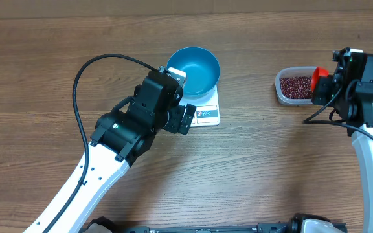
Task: Scoop item into bowl and weigh 150g on scale
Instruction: 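Move the red scoop with the right gripper over the bean tub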
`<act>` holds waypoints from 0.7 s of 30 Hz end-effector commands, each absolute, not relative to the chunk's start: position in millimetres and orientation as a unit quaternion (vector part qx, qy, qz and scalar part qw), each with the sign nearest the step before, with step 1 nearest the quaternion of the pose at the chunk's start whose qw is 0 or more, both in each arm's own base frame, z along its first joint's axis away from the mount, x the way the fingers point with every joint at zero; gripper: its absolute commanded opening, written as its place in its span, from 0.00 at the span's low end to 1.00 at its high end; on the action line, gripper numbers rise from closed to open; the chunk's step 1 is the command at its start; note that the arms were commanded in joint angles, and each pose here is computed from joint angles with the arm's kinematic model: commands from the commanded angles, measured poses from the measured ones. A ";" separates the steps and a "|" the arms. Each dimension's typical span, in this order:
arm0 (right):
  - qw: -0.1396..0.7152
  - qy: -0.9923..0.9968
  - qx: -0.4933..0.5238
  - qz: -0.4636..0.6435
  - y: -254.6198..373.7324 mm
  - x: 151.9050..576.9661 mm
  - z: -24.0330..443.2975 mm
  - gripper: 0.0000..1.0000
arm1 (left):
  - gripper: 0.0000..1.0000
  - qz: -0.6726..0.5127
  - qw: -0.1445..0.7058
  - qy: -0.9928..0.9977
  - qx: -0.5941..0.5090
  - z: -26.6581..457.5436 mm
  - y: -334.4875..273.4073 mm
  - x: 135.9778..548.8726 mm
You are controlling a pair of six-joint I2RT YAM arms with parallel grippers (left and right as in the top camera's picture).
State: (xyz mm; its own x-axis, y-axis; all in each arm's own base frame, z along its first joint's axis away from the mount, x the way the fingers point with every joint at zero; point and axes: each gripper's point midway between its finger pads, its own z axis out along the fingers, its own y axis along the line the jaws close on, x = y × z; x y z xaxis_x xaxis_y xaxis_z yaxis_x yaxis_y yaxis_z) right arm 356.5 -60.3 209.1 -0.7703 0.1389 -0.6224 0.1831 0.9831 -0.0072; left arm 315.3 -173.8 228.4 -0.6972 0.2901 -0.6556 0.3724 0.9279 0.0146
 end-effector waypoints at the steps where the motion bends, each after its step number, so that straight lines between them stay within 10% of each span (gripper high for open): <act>1: 0.335 0.939 0.061 -0.048 -64.0 364.4 215.5 0.04 | 1.00 -0.059 0.360 0.914 0.176 239.5 -171.5 318.1; 21: 0.311 0.948 0.047 -0.051 -68.1 390.7 180.9 0.04 | 1.00 -0.059 0.360 0.914 0.176 239.5 -171.5 318.0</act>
State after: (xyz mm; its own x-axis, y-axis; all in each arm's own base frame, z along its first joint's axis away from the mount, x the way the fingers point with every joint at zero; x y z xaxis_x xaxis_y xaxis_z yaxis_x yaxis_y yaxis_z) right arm 382.1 -64.5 174.6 -0.8124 0.0657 -0.5794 0.1192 0.9914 -0.0547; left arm 315.2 -173.9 228.4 -0.6972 0.2901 -0.6555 0.3727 0.9279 0.0143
